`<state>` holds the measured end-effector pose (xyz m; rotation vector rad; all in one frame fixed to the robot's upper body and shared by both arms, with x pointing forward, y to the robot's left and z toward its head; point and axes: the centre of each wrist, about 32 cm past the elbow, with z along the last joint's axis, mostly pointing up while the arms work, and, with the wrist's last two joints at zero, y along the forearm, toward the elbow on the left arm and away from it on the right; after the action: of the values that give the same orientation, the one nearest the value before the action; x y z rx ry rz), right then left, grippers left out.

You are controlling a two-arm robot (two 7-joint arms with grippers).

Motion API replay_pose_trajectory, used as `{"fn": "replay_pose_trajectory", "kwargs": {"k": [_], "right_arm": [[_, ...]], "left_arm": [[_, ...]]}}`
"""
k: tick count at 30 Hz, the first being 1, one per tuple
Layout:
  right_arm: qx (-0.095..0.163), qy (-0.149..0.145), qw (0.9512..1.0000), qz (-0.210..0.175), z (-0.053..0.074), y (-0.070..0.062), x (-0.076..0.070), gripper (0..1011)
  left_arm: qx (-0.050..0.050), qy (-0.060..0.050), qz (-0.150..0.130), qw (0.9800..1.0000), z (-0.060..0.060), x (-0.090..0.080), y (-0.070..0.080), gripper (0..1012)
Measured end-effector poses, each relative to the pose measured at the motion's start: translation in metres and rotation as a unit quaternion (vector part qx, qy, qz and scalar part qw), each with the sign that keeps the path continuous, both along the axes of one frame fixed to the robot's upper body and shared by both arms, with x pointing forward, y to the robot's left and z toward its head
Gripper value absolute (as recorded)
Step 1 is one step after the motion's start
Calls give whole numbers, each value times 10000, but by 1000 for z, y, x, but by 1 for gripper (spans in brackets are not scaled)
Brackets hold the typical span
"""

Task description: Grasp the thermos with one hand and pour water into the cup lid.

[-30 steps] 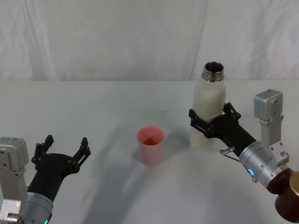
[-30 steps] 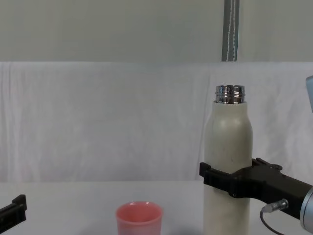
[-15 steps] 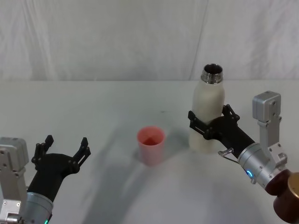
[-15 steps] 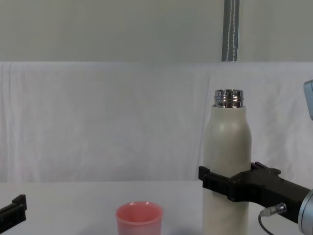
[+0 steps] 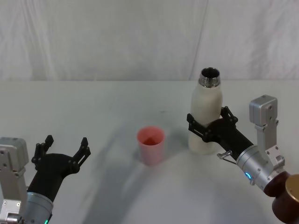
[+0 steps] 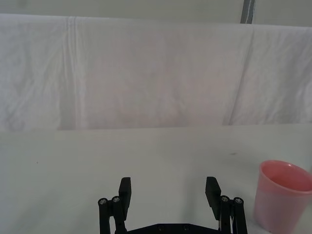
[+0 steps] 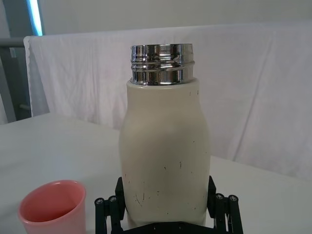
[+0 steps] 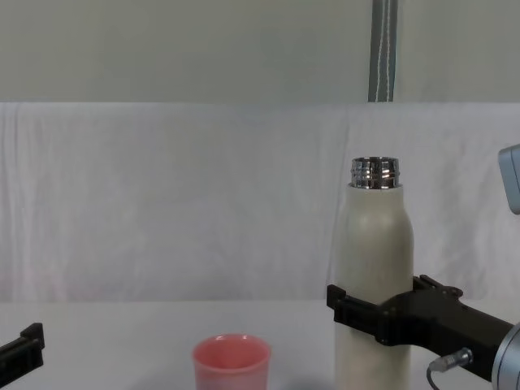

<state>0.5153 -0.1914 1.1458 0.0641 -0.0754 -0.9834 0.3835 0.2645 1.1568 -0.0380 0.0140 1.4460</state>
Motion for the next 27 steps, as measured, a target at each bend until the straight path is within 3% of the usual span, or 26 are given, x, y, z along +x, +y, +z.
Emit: {"fn": "replay_pose_trajectory", "kwargs": {"k": [27], "right_arm": [[-24,-101,9998,-175,-13,-5,12,950]], "left_arm": [[0,0,0,10000,0,0,0,1001]]}}
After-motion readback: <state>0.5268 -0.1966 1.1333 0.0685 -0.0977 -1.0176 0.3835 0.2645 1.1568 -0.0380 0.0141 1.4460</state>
